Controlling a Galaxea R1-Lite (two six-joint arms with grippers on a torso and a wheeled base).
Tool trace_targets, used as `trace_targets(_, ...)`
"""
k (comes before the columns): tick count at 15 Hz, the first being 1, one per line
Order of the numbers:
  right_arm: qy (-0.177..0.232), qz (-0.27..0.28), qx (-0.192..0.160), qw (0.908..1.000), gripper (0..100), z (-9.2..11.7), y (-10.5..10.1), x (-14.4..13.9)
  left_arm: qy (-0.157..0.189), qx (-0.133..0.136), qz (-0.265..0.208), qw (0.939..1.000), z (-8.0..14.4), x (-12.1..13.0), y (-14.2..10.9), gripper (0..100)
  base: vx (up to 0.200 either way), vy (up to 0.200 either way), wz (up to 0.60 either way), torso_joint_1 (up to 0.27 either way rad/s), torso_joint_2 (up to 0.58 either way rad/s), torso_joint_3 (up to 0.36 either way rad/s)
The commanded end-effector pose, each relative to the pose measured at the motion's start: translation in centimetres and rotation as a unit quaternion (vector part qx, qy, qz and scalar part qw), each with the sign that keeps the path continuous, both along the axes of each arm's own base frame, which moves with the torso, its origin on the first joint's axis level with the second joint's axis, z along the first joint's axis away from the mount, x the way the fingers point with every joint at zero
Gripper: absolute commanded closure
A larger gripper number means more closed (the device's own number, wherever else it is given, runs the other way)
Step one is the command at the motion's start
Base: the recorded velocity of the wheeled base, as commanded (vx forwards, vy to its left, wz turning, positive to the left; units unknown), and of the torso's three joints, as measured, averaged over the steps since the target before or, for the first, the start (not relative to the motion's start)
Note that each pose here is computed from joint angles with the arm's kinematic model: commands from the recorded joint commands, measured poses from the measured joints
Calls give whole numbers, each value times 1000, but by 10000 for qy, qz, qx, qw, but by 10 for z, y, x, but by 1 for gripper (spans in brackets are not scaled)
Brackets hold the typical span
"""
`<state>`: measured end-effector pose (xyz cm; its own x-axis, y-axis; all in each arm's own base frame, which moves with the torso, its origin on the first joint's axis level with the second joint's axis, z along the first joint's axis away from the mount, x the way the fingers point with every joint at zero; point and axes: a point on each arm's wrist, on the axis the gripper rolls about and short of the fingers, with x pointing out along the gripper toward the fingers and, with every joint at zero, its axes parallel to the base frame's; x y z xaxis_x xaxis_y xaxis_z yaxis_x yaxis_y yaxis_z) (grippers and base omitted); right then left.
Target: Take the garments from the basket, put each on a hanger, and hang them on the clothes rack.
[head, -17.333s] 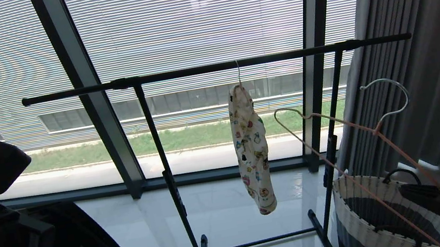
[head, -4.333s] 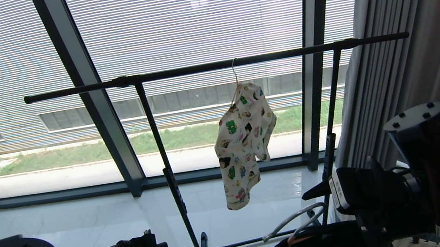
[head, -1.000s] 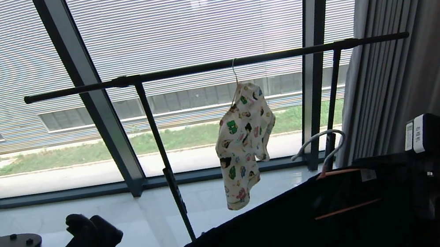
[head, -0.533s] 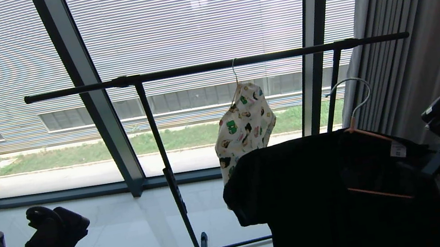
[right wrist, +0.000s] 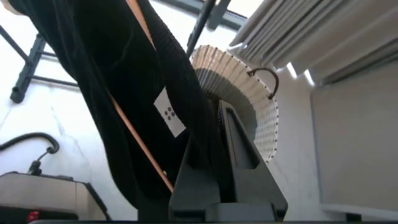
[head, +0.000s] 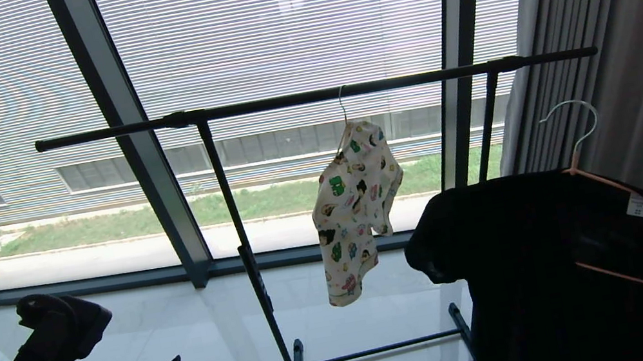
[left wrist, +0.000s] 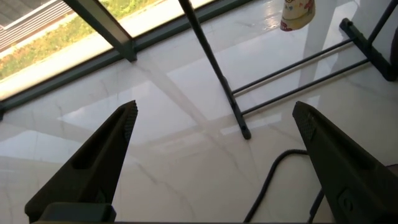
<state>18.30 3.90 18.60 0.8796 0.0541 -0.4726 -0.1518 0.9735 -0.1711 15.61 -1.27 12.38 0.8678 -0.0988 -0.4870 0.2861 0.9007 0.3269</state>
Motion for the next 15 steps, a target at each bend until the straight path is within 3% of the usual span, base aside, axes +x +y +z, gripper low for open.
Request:
trace_targets(1,-1,-332,132,9994,100,6,1,18,-22,6,-5,10000,1,1,0,0,0,0,0,0,0,0)
trace_targets(6,-92,-367,131,9992,100,9,1,13,-152,86,112,9998,8,8,0,0,0,0,0,0,0,0)
trace_targets(15,176,-381,81,9991,100,3,-4,-10,-257,67,144,9995,14,12,0,0,0,0,0,0,0,0)
